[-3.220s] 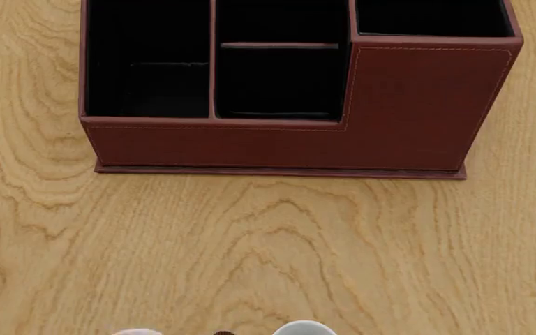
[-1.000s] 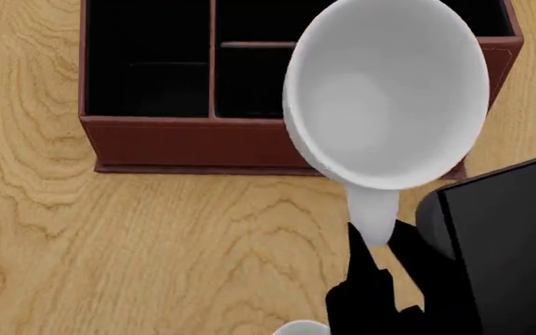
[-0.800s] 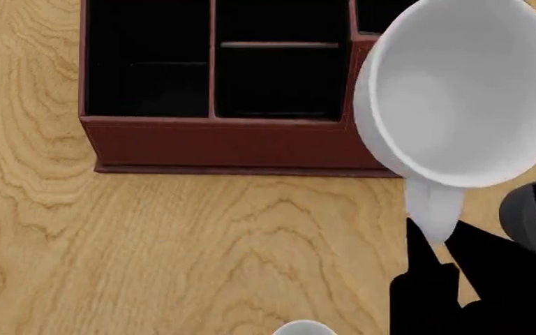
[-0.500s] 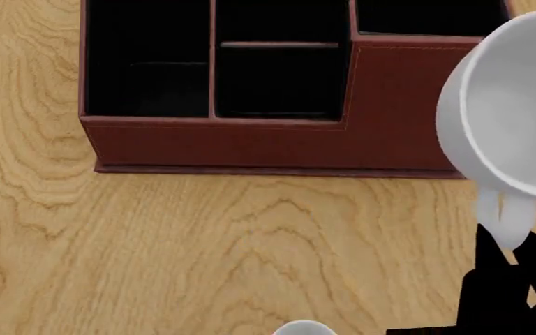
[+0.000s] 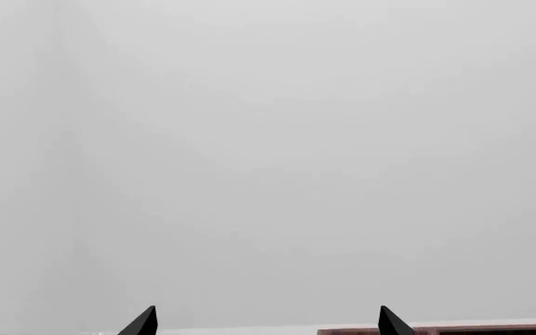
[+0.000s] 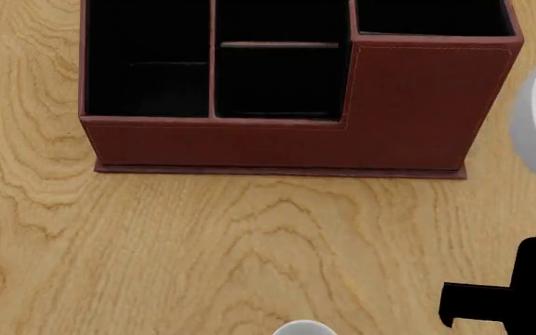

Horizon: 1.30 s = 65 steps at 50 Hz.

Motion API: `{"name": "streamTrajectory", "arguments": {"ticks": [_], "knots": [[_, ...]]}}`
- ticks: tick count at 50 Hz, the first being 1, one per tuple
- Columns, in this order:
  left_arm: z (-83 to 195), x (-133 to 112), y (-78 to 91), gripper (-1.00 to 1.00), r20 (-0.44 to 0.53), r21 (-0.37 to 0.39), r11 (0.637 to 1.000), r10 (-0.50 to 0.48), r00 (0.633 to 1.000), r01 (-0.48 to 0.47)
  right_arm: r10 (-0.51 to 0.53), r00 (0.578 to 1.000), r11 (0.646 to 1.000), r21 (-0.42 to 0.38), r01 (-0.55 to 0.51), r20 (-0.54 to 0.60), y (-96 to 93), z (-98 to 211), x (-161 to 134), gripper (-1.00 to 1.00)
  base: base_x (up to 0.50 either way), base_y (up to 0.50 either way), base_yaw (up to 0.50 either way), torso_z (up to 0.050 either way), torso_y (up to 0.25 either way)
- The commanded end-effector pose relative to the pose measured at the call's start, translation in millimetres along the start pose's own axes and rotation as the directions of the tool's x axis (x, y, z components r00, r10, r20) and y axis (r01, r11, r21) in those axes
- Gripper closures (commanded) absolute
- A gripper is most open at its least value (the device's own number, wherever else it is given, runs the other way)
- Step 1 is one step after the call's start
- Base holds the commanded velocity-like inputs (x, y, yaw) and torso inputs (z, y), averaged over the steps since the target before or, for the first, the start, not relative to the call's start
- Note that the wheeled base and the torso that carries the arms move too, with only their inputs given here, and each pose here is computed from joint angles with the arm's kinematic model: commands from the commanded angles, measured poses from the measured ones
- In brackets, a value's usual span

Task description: Pick up the white mug and place it to the right of the caddy.

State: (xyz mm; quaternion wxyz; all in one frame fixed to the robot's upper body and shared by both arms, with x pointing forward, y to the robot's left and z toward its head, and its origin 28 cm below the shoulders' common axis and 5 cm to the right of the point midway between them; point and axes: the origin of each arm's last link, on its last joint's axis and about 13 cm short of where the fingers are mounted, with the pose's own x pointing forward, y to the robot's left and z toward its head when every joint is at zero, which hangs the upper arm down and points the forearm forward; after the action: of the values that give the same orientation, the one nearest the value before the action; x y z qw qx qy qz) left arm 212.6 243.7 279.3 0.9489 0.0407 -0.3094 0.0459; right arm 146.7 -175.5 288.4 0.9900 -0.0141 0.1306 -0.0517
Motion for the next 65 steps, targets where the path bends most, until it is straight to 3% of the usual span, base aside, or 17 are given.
{"name": "streamTrajectory", "arguments": {"ticks": [1, 32, 40, 41, 58, 65], "knots": [[-1, 0, 1.3, -1.0, -0.002, -0.004, 1.0, 0.003, 1.0, -0.003, -0.073, 0.994, 0.997, -0.002, 0.074, 0.078, -4.5, 17, 12, 1.0, 0.0, 0.0, 0.0, 0.0, 0.0], [-3, 0, -0.8, -1.0, -0.007, 0.002, 1.0, 0.001, 1.0, -0.001, -0.159, 0.987, 0.986, 0.042, 0.159, 0.009, -17.0, 27, 69, 1.0, 0.0, 0.0, 0.0, 0.0, 0.0], [-4, 0, -1.4, -1.0, -0.011, 0.002, 1.0, 0.0, 1.0, 0.0, -0.151, 0.988, 0.988, 0.04, 0.152, -0.02, -14.2, 27, 85, 1.0, 0.0, 0.0, 0.0, 0.0, 0.001], [-5, 1, -1.7, -1.0, -0.024, -0.025, 1.0, -0.012, 1.0, 0.011, -0.147, 0.989, 0.988, 0.043, 0.148, -0.027, -13.3, 27, 88, 1.0, 0.0, 0.0, 0.0, 0.0, 0.0], [-8, 2, -2.9, -1.0, -0.024, -0.007, 1.0, -0.006, 1.0, 0.006, -0.134, 0.987, 0.99, 0.034, 0.138, -0.091, -5.9, 24, 118, 1.0, 0.0, 0.0, 0.0, 0.0, 0.001], [-8, 1, -2.6, -1.0, -0.024, -0.001, 1.0, -0.005, 1.0, 0.005, -0.141, 0.983, 0.987, 0.067, 0.149, -0.116, -7.6, 23, 127, 1.0, 0.0, 0.0, 0.0, 0.0, 0.0]]}}
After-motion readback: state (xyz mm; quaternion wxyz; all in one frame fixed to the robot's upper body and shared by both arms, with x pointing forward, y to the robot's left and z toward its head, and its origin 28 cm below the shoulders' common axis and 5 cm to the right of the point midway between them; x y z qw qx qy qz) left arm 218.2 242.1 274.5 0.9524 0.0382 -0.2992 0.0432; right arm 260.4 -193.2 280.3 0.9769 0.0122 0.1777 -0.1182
